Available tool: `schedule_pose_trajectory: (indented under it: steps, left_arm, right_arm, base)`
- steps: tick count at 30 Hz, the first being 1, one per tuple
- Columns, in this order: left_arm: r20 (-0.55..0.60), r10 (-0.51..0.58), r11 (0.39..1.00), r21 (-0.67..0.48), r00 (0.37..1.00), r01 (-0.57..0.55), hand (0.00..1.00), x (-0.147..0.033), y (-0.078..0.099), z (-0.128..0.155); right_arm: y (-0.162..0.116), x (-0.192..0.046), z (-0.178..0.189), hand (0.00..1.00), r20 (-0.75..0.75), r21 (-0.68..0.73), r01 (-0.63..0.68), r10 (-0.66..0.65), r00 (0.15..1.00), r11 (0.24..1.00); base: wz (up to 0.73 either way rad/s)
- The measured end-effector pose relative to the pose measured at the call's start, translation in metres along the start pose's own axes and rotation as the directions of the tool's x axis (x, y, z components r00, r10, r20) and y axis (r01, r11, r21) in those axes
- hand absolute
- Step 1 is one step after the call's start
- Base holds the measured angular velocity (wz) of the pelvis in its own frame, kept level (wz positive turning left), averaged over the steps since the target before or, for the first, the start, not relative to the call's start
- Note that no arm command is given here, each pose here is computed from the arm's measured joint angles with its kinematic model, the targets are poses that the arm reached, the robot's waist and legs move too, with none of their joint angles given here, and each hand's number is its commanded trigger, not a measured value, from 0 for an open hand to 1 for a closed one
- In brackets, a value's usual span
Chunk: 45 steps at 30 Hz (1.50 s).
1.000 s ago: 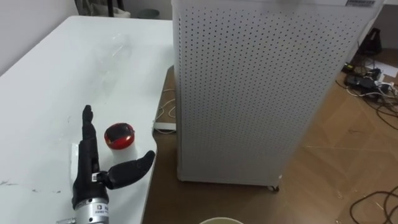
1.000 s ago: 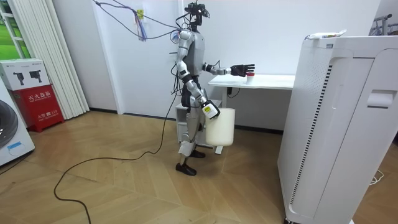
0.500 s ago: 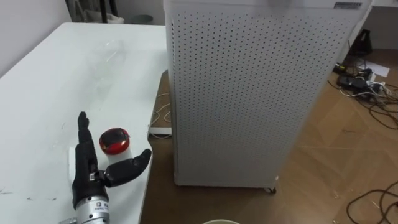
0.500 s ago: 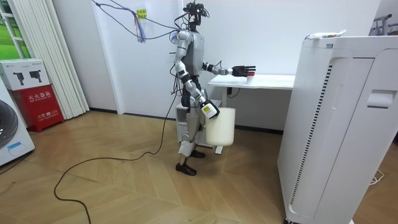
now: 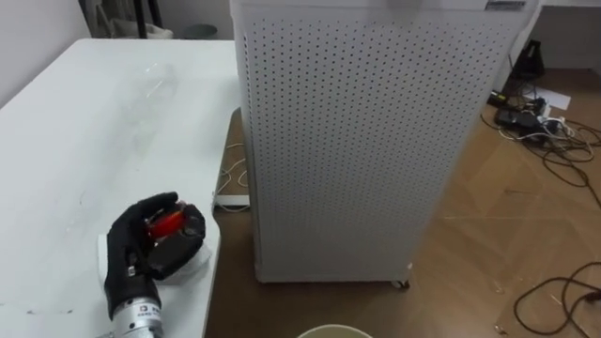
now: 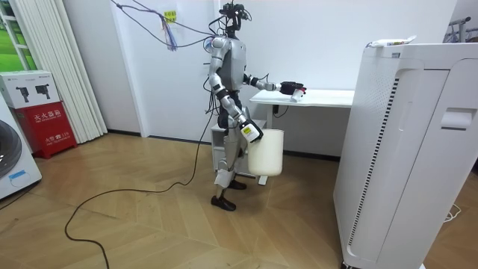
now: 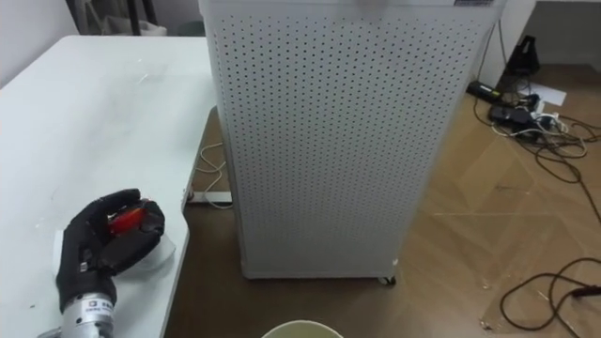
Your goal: Pick garbage
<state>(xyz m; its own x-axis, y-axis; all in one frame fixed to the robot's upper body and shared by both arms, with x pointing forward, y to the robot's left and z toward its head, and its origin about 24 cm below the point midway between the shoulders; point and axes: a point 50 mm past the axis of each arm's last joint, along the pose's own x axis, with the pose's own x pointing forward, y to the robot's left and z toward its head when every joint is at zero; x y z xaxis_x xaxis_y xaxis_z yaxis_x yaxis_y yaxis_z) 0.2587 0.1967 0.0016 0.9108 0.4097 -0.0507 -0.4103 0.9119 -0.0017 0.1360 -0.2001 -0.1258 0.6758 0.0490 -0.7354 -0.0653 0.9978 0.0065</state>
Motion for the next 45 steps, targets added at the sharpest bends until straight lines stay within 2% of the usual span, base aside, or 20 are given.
schedule_pose_trajectory:
  steps: [14,24,29,33,38,45]
  left_arm:
    - [-0.041,-0.126,0.992,-0.008,0.991,0.126,1.0,0.006,-0.016,-0.002]
    - [-0.05,-0.247,0.969,-0.034,0.968,0.246,1.0,0.005,-0.033,0.005]
    - [0.034,-0.366,0.915,-0.167,0.93,0.366,1.0,-0.001,-0.055,0.029]
    - [0.124,-0.432,0.864,-0.229,0.893,0.449,1.0,-0.006,-0.064,0.052]
    - [0.144,-0.545,0.795,-0.223,0.826,0.564,1.0,-0.014,-0.075,0.056]
    - [0.128,-0.643,0.728,-0.206,0.755,0.654,1.0,-0.022,-0.084,0.051]
  right_arm:
    - [0.0,0.001,0.0,1.0,-0.033,0.002,0.011,-0.011,0.999,1.0]
    - [0.0,0.012,0.029,1.0,0.047,-0.008,0.036,-0.035,0.998,0.999]
    - [0.0,0.017,0.044,1.0,0.091,-0.006,0.064,-0.063,0.994,0.998]
    - [0.0,0.019,0.059,1.0,0.14,0.005,0.07,-0.07,0.988,0.998]
    - [-0.003,0.021,0.069,1.0,0.164,0.021,0.08,-0.082,0.983,0.997]
    - [-0.007,0.024,0.086,1.0,0.203,0.01,0.081,-0.081,0.976,0.997]
  base:
    - [-0.01]
    - [0.02]
    - [0.03]
    - [-0.01]
    - [-0.01]
    - [-0.03]
